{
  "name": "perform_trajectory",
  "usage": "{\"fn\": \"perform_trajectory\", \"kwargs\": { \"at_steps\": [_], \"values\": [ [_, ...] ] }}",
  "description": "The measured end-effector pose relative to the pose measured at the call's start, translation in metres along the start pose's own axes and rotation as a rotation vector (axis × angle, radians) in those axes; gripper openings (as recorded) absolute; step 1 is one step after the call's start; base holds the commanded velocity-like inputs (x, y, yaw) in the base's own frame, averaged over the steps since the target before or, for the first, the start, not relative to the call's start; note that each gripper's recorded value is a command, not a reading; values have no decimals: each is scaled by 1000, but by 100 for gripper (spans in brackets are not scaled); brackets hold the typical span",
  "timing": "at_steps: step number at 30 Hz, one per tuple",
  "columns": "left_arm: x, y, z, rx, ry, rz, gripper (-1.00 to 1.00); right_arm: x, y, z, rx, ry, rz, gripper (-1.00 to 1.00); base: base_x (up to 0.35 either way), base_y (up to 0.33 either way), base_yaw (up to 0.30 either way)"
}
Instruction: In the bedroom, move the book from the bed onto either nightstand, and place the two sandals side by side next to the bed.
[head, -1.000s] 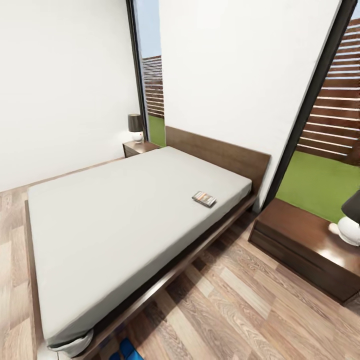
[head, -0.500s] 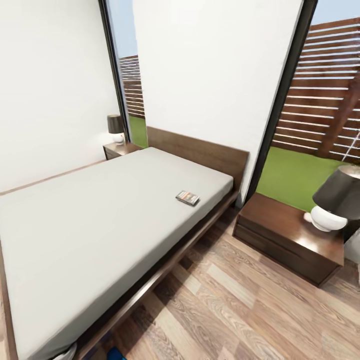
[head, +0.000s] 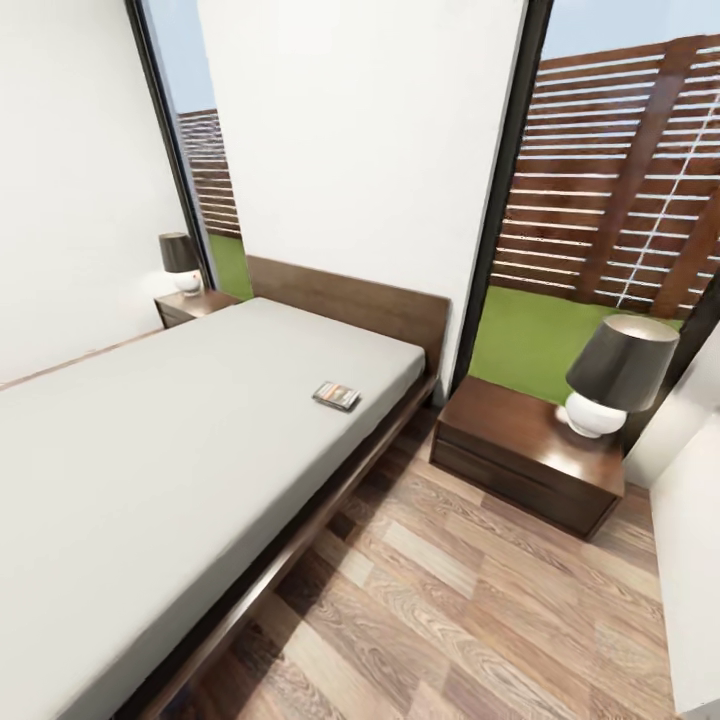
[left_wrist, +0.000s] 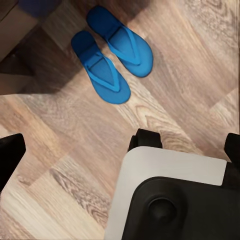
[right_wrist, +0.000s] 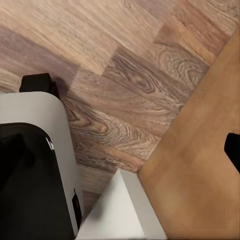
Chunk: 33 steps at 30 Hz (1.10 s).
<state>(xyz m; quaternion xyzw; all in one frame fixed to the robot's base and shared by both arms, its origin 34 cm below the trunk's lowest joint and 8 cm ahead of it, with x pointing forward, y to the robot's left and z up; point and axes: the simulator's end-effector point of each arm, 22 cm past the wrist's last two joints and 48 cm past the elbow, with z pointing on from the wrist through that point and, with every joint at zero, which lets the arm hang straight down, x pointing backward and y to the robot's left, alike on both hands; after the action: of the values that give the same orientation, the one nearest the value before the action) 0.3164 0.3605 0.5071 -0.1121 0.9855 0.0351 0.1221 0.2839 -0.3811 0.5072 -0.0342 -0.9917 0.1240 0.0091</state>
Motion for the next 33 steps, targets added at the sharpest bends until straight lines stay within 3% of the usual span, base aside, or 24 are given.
{"fn": "perform_trajectory", "kwargs": {
  "at_steps": [33],
  "values": [
    [0, 0, 0, 0, -1, 0, 100, 0, 4, 0, -5, -1, -1, 100, 0, 0, -246]
  ]
}}
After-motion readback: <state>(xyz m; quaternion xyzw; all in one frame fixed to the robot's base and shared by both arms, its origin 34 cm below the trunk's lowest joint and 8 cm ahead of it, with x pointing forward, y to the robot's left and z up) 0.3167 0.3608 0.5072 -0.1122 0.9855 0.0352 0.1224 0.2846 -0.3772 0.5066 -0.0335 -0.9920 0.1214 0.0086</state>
